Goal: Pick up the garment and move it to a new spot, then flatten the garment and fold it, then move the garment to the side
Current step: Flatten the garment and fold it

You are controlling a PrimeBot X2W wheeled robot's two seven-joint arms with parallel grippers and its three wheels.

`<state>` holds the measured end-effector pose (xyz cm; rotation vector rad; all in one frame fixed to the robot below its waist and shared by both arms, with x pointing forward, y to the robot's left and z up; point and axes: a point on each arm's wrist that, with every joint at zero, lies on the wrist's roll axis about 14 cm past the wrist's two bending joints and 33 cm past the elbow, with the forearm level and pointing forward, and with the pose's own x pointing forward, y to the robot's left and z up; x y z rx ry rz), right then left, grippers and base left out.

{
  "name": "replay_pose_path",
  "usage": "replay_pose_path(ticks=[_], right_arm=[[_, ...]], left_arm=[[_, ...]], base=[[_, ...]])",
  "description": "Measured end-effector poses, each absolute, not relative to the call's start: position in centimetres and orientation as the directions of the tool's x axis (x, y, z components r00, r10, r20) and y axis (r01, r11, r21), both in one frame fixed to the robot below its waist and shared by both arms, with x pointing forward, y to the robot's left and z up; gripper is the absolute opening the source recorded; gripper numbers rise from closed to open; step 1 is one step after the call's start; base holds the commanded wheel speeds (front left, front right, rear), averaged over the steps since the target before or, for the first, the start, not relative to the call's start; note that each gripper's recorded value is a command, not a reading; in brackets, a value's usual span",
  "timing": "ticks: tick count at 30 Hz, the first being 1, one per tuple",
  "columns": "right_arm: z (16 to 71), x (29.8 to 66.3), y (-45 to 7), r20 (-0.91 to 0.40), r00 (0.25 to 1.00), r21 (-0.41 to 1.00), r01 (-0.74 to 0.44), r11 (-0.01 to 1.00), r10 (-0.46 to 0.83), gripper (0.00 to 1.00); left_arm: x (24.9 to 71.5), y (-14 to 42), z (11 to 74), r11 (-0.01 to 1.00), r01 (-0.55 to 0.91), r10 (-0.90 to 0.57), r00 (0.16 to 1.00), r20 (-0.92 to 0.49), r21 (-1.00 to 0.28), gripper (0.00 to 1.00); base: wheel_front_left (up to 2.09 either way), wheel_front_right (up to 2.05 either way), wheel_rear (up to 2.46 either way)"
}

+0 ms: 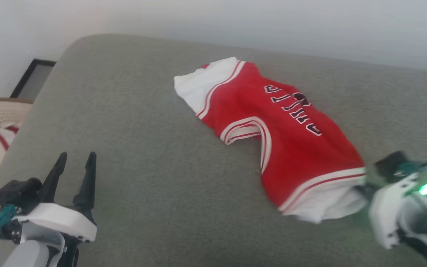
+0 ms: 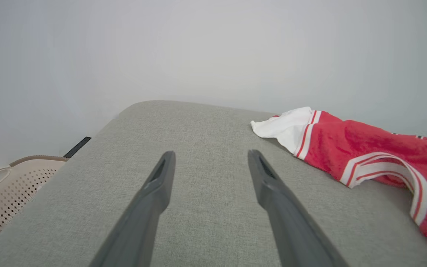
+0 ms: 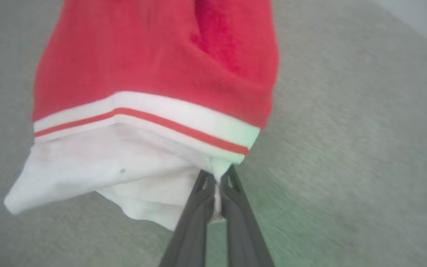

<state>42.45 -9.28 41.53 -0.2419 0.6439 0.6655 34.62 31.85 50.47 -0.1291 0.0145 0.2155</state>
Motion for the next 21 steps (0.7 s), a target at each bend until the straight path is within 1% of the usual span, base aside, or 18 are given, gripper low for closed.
replay_pose_path(ticks=[5, 11, 14, 19, 20, 21], right_arm=[[43.2, 43.3, -15.4, -0.627, 0.687, -0.083, -0.527, 0.846, 0.367, 0.00], [44.4, 43.5, -21.8, -0.637, 0.740, -0.132, -0.380, 0.916, 0.215, 0.00], [43.6, 43.1, -23.2, -0.663, 0.727, -0.125, -0.342, 0.931, 0.178, 0.00], [40.9, 42.2, -23.3, -0.717, 0.676, -0.061, -0.303, 0.951, 0.169, 0.01], [40.5, 42.1, -23.3, -0.722, 0.671, -0.050, -0.293, 0.955, 0.168, 0.13], [40.1, 42.1, -23.2, -0.729, 0.664, -0.038, -0.284, 0.958, 0.168, 0.17]], left_arm=[[35.3, 30.8, 50.8, 0.975, -0.183, 0.183, 0.983, -0.017, -0.128, 1.00], [35.9, 29.7, 50.8, 0.981, -0.142, 0.141, 0.990, -0.020, -0.128, 1.00], [36.0, 29.4, 50.8, 0.983, -0.130, 0.129, 0.991, -0.023, -0.128, 1.00], [36.1, 29.1, 50.6, 0.985, -0.117, 0.114, 0.993, -0.035, -0.126, 1.00], [36.1, 29.1, 50.5, 0.985, -0.115, 0.111, 0.993, -0.037, -0.125, 1.00], [36.1, 29.1, 50.5, 0.986, -0.115, 0.111, 0.993, -0.039, -0.124, 1.00]], base=[[0.00, 0.00, 0.00], [0.00, 0.00, 0.00], [0.00, 0.00, 0.00], [0.00, 0.00, 0.00], [0.00, 0.00, 0.00], [0.00, 0.00, 0.00]])
